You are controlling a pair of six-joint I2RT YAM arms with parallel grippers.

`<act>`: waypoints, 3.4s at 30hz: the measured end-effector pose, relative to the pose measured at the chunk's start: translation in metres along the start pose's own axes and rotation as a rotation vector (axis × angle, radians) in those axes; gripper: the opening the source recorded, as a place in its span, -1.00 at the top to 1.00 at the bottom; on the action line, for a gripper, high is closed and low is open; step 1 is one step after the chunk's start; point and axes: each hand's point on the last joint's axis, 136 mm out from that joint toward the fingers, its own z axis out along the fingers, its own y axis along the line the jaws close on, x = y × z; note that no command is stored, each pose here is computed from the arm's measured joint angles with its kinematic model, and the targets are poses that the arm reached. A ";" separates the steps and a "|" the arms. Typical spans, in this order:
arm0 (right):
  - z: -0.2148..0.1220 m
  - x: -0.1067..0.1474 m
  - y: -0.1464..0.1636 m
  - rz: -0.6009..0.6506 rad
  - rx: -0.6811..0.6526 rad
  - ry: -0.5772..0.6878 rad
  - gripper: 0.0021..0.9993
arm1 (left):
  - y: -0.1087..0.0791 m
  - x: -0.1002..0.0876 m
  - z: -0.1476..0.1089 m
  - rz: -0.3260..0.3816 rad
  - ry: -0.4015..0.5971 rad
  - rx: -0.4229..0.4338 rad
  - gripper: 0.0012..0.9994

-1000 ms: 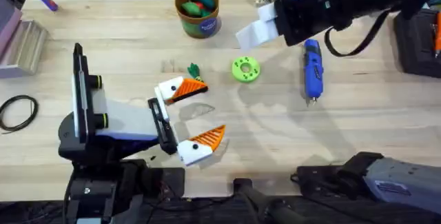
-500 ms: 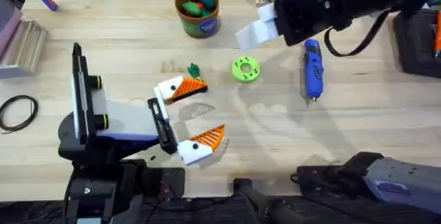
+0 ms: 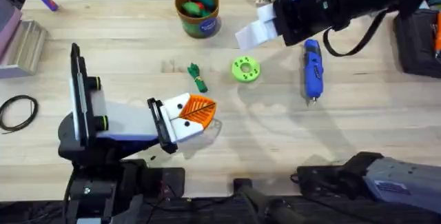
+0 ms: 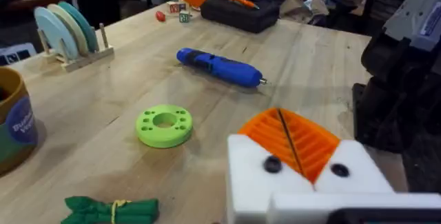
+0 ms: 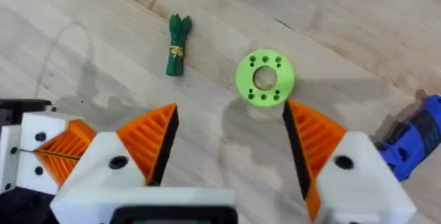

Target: Pick up the gripper from the table and insert it into the empty holder that is missing its gripper. Then pick up a screw, insert it into the mounting hole, and use the screwdriver to tighten it. Finally, clean up the table by picking up the vegetable and placing it into the bucket.

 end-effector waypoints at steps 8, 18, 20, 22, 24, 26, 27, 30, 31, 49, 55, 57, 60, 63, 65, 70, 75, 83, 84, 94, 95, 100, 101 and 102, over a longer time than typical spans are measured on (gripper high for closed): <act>0.000 0.000 -0.001 0.000 0.005 0.000 -0.84 | 0.000 0.000 0.000 0.005 0.000 0.000 0.99; -0.005 0.009 -0.042 0.147 0.112 0.030 -0.84 | 0.000 0.000 0.000 0.005 0.000 0.000 0.99; -0.008 0.014 -0.063 0.209 0.175 0.044 -0.84 | 0.000 0.000 0.000 0.005 0.000 0.000 0.99; -0.010 0.017 -0.081 0.261 0.224 0.050 -0.84 | 0.000 0.000 0.000 0.005 0.000 0.000 0.99; -0.009 0.021 -0.099 0.310 0.267 0.067 -0.84 | 0.000 0.000 0.000 0.007 0.000 0.000 0.99; -0.004 0.027 -0.114 0.351 0.300 0.096 -0.84 | 0.000 0.000 0.000 0.008 0.000 0.000 0.99; -0.002 0.029 -0.120 0.368 0.312 0.109 -0.84 | 0.000 0.000 0.000 0.008 0.000 0.000 0.99; 0.008 0.037 -0.138 0.433 0.342 0.150 -0.84 | 0.000 0.000 0.000 0.008 0.000 0.000 0.99; 0.011 0.039 -0.143 0.452 0.350 0.161 -0.84 | 0.000 0.000 0.000 0.008 0.000 0.000 0.99; 0.069 0.100 -0.213 0.590 0.421 0.342 -0.85 | 0.000 0.000 0.000 0.008 0.000 0.000 0.99; 0.081 0.110 -0.234 0.625 0.449 0.364 -0.85 | 0.000 0.000 0.000 0.008 0.000 0.000 0.99; 0.083 0.110 -0.236 0.627 0.451 0.362 -0.85 | 0.000 0.000 0.000 0.008 0.000 0.000 0.99; 0.088 0.110 -0.239 0.632 0.452 0.358 -0.85 | 0.000 0.000 0.000 0.008 0.000 0.000 0.99; 0.095 0.113 -0.241 0.641 0.452 0.370 -0.85 | 0.000 0.000 0.000 0.008 0.000 0.000 0.99; 0.101 0.118 -0.242 0.648 0.452 0.392 -0.85 | 0.000 0.000 0.000 0.008 0.000 0.000 0.99; 0.112 0.128 -0.245 0.668 0.451 0.431 -0.85 | 0.000 0.000 0.000 0.008 0.000 0.000 0.99; 0.111 0.129 -0.245 0.673 0.449 0.434 -0.83 | 0.000 0.000 0.000 0.008 0.000 0.000 0.99; 0.110 0.131 -0.247 0.667 0.462 0.443 0.73 | 0.000 0.000 0.000 0.008 0.000 0.000 0.99; 0.111 0.132 -0.248 0.670 0.463 0.444 0.92 | 0.000 0.000 0.000 0.008 0.000 0.000 0.99; 0.104 0.125 -0.248 0.643 0.460 0.418 0.96 | 0.000 0.000 0.000 0.008 0.000 0.000 0.99; 0.101 0.121 -0.247 0.637 0.461 0.402 0.96 | 0.000 0.000 0.000 0.008 0.000 0.000 0.99; 0.061 0.072 -0.235 0.583 0.466 0.211 0.96 | 0.000 0.000 0.000 0.008 0.000 0.000 0.99; 0.052 0.059 -0.231 0.565 0.465 0.159 0.96 | 0.000 0.000 0.000 0.008 0.000 0.000 0.99; 0.041 0.045 -0.226 0.546 0.463 0.100 0.96 | 0.000 0.000 0.000 0.008 0.000 0.000 0.99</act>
